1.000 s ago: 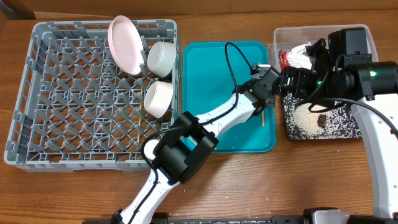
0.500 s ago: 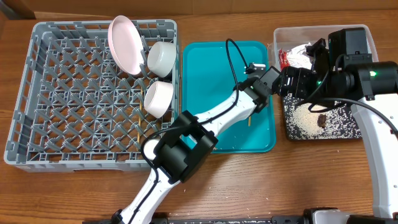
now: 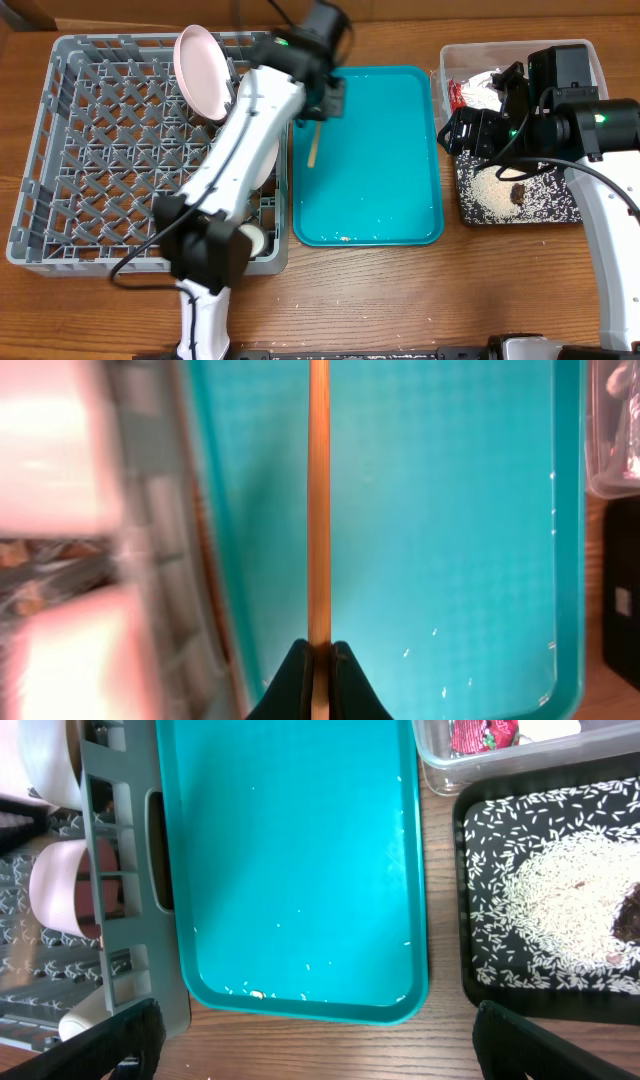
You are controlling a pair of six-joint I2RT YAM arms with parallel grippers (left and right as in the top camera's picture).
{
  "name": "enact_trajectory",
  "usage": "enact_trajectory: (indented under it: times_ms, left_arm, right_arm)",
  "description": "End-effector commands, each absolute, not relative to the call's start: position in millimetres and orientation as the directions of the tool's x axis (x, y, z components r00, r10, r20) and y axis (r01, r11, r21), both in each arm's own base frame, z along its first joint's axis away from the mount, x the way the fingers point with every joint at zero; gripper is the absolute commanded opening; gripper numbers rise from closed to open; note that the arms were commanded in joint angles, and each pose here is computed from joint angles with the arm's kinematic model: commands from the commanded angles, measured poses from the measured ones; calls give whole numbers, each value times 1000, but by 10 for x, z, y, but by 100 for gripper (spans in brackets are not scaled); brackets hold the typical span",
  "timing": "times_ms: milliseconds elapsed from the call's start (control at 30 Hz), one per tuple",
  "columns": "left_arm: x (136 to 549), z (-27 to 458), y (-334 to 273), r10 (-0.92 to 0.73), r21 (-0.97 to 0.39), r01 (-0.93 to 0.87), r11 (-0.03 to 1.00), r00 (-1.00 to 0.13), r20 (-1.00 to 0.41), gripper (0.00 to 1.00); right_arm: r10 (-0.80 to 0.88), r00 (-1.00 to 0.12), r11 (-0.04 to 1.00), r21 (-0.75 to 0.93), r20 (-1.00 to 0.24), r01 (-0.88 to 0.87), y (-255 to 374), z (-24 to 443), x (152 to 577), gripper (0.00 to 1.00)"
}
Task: Sort waste into correct bins and load items into the dishwasher
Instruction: 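Place the second chopstick into the dish rack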
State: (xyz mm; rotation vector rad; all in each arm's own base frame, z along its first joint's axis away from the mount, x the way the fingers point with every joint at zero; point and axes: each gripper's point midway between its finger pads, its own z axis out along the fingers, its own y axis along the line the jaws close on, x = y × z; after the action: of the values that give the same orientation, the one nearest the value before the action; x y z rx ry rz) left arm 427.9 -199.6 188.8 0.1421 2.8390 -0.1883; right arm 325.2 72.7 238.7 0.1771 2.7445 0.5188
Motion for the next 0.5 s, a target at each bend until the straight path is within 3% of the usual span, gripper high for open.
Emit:
enact_trajectory:
  times_ms: [0,33,167,267,467]
  left_arm:
    - [4056,2569,-1444,62,-66,93,994,-928,-367,4]
    - [3857,2664,-1066,32,27,24,999,-942,-333,4]
    - [3491,2733,-325,-97,154,-144,978,-955,-281,4]
    - [3325,2553,-14,-165,169,-209,963,-956,-243,4]
    - [3512,1734,203,-141,146,-178,973,-962,-233,4]
  right_arm:
    - [186,-931,928,369,-314,61,702,2395,3264,100]
    - [186,-931,928,369,-314,61,702,2395,3264,100]
    - [186,-931,928,369,-314,61,702,2395,3264,100]
    - [186,-931,928,369,-314,61,702,2395,3264,100]
    - [186,-931,928,369,-314,61,702,2395,3264,100]
